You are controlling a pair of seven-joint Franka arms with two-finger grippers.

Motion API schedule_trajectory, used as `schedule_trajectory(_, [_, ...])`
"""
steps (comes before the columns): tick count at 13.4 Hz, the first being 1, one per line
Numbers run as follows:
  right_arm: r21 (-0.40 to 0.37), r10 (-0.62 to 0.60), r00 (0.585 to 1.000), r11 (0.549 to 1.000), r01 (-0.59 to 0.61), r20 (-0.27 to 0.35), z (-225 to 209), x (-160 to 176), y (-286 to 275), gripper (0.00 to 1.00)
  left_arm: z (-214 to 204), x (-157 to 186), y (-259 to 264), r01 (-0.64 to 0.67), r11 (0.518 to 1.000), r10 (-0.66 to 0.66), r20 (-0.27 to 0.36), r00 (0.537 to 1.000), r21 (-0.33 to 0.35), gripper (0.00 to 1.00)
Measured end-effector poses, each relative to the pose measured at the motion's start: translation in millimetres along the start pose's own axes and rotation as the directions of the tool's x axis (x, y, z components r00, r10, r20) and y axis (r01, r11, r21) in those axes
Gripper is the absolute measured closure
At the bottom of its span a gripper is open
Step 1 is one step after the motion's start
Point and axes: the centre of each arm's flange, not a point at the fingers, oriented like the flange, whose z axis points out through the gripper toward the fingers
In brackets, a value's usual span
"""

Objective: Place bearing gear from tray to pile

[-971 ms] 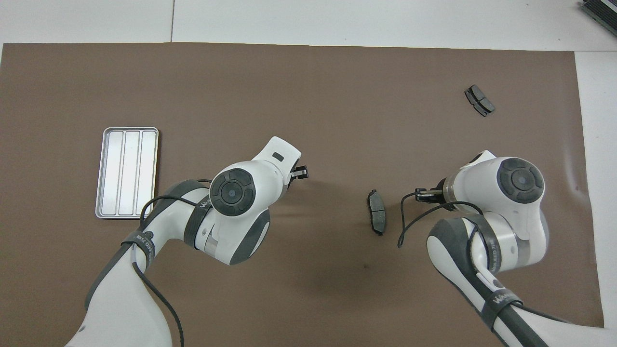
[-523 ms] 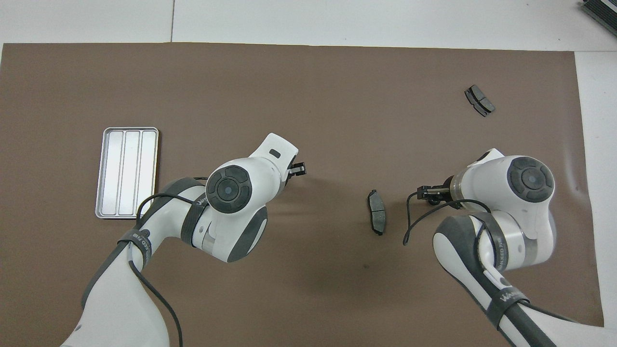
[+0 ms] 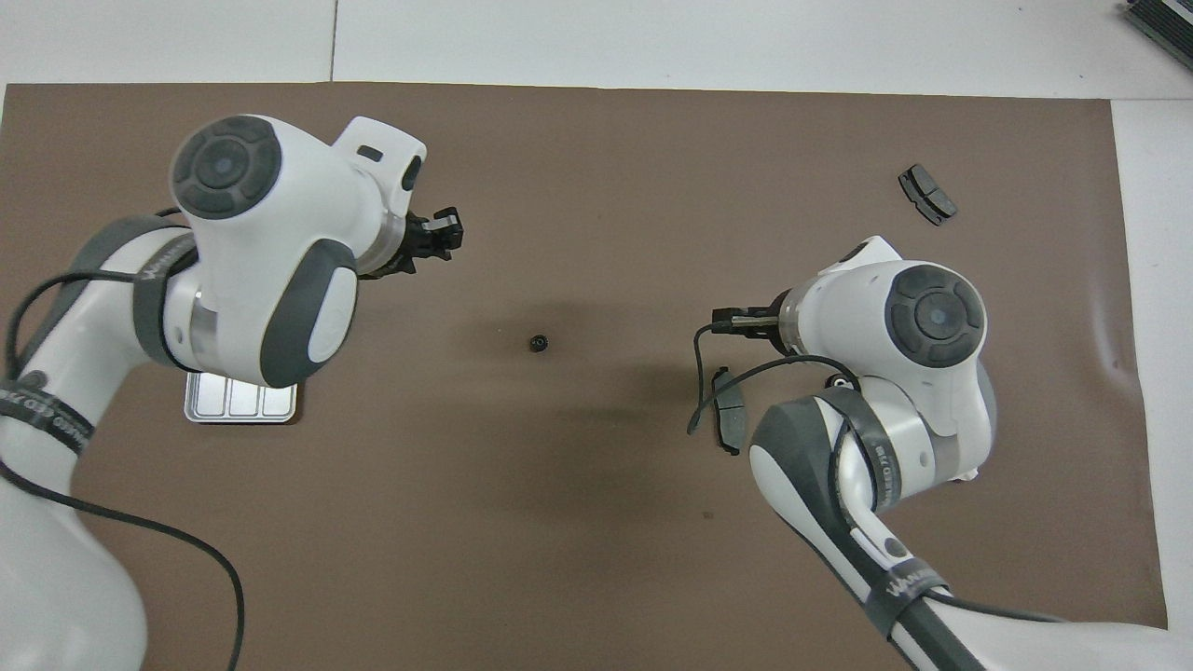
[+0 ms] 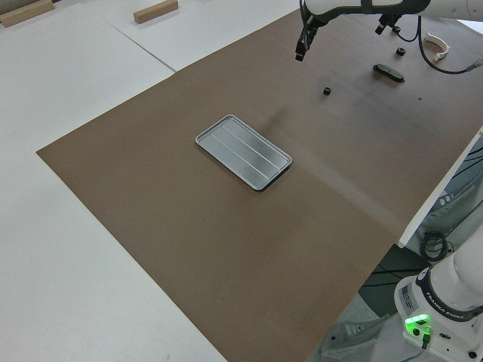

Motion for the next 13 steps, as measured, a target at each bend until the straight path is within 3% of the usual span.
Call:
schedule_trajectory(4, [0.049,0.046,0.999,0.998,-0.046,-0.004,-2.8,19.2,-94.3,0.05,-38.8,47.0,-132.2,-0.144,0.989,0.139,0.101,0.985,0.041,0.45])
schedule_trajectory(5, [0.054,0.052,0.999,0.997,-0.052,0.001,0.0,20.2,-113.8,0.06,-50.6,50.3,-157.1,-0.174,0.984,0.168,0.12,0.978,0.04,0.37])
schedule_trajectory(8, [0.002,0.07,0.997,0.998,-0.07,0.01,20.6,22.8,-172.1,0.05,-95.0,42.1,-190.2,-0.26,0.963,0.248,0.132,0.96,0.077,0.01])
schedule_trajectory(10, [-0.012,0.08,0.997,0.997,-0.08,0.009,44.6,21.3,-200.0,0.05,-125.7,30.9,-188.2,-0.277,0.956,0.268,0.102,0.958,0.092,0.0])
schedule_trajectory(13, [-0.008,0.071,0.997,0.997,-0.071,0.008,68.5,13.6,-231.0,0.07,-159.6,18.8,-182.8,-0.293,0.952,0.28,0.127,0.952,0.092,0.0])
